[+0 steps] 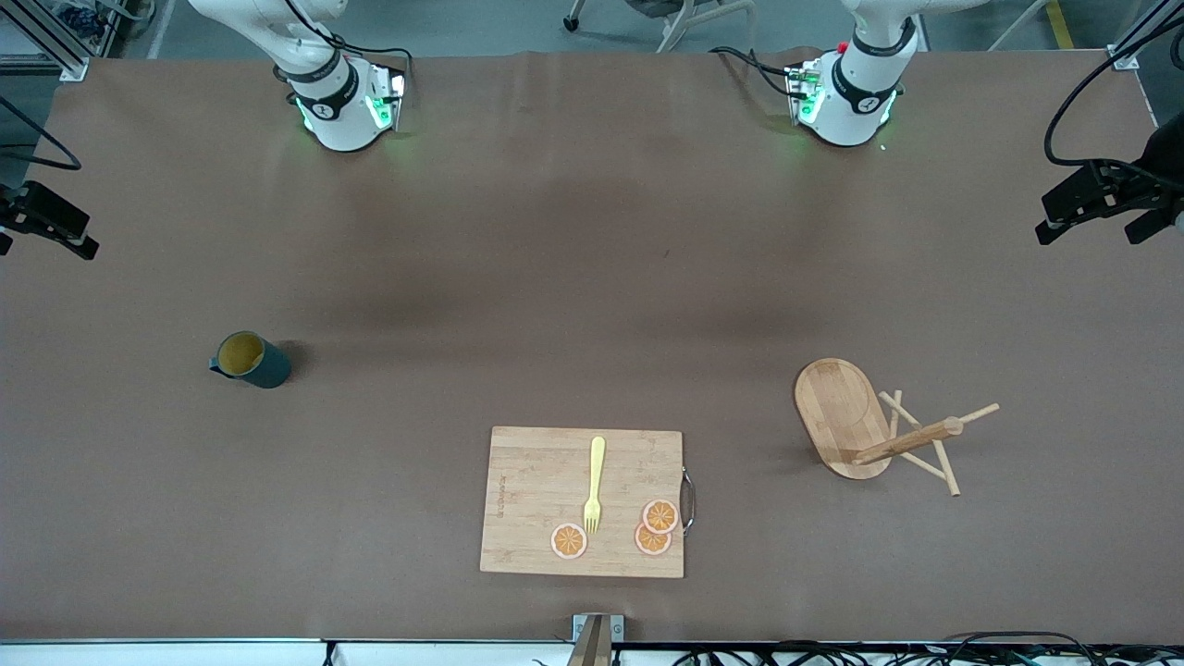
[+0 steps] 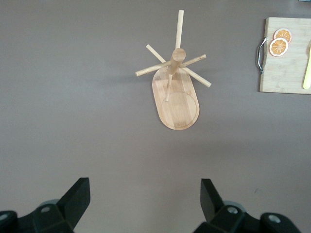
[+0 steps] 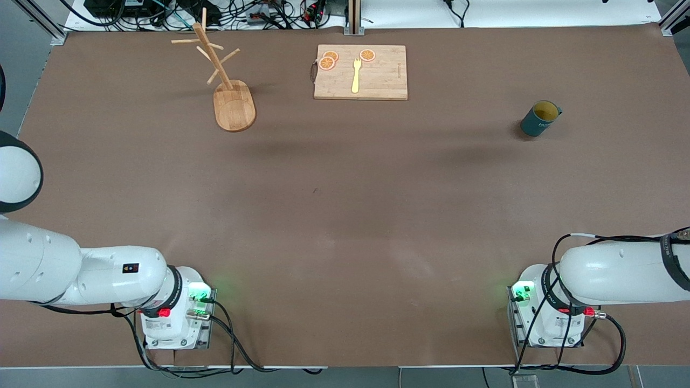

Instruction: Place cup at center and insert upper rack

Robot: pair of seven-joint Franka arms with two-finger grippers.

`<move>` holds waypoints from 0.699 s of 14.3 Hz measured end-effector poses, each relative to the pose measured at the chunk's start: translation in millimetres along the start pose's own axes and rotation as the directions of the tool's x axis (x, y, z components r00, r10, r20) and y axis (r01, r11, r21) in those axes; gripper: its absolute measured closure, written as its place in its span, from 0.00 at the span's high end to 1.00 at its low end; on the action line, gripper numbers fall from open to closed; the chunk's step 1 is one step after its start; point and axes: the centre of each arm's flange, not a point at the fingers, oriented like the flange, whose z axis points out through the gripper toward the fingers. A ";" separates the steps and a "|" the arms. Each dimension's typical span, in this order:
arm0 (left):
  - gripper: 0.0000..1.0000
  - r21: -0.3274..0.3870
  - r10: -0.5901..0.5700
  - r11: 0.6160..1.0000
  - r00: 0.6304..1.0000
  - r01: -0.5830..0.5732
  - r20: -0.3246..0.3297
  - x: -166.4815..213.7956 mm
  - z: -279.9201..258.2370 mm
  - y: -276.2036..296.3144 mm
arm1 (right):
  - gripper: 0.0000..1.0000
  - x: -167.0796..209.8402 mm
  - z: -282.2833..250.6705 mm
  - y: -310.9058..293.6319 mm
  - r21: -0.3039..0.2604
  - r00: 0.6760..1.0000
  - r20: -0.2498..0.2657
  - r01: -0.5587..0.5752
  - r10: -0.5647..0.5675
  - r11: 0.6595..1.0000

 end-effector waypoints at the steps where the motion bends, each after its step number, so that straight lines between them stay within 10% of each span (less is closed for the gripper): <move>1: 1.00 0.000 0.000 1.000 1.000 0.000 0.000 0.0 0.0 0.2 | 1.00 0.0 0.0 0.0 0.000 1.000 0.000 0.000 0.000 1.000; 10: 1.00 0.000 0.002 1.000 1.000 -0.002 -0.001 0.0 -0.3 1.2 | 1.00 5.8 20.5 -0.7 -0.001 0.999 0.039 0.002 -0.002 1.000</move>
